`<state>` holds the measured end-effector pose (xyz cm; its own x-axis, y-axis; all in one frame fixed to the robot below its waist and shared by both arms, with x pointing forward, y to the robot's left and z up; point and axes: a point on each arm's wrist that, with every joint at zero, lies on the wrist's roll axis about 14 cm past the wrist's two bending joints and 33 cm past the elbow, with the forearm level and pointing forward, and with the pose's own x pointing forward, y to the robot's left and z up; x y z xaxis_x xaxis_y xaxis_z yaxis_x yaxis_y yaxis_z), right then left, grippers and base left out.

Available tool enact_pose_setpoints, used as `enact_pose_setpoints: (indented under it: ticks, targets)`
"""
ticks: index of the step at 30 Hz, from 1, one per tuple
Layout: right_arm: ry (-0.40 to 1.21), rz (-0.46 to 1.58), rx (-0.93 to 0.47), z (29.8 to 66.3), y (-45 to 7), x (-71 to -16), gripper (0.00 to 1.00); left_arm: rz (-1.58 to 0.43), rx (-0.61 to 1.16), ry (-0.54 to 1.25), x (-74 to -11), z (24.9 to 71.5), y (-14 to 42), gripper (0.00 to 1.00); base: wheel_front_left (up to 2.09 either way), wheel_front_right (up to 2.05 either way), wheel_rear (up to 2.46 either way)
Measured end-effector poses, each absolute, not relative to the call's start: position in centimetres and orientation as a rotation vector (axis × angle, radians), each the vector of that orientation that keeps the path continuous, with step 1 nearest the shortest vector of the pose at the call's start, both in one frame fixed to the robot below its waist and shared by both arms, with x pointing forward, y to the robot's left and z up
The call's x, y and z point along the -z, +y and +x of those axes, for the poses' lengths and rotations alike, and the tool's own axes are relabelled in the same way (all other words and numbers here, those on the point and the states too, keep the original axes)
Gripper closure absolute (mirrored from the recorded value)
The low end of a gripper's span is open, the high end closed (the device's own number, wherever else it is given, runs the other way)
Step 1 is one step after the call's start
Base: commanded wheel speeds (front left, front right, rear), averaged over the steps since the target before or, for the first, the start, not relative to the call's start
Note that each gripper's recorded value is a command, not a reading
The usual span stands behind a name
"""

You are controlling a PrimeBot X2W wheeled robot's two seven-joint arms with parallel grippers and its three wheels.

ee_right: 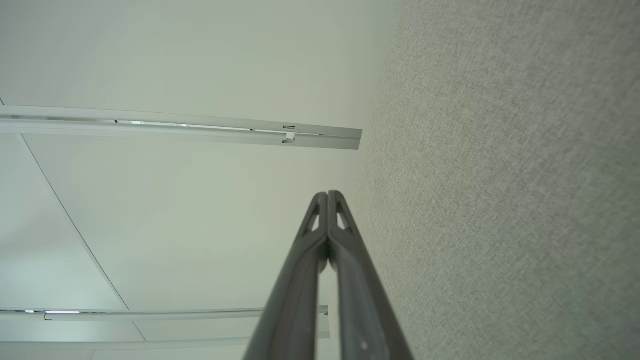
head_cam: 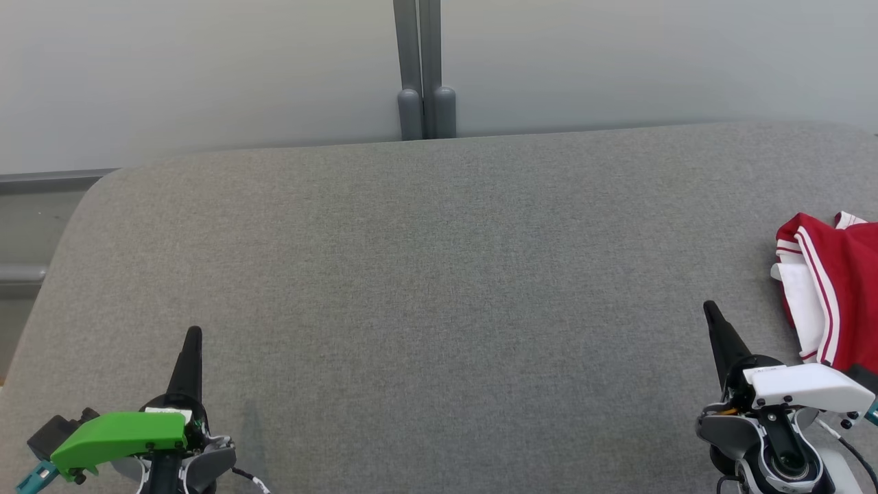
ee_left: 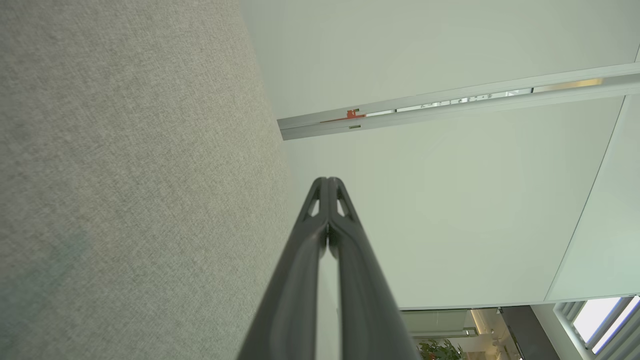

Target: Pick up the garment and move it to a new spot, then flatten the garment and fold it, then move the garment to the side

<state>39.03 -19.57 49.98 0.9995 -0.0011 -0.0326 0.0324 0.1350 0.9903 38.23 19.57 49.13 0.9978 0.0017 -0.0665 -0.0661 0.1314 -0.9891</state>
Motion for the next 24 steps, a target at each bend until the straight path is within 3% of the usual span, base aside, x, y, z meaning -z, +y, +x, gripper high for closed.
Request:
enact_pose_setpoints:
  ticks: [24]
  targets:
    - [0.002, 1.574, -0.001, 39.0, -19.9, -50.7, 1.00, -1.578, -0.010, 0.009, -50.4, 38.7, 19.9, 1.00, 0.00, 0.00, 0.00]
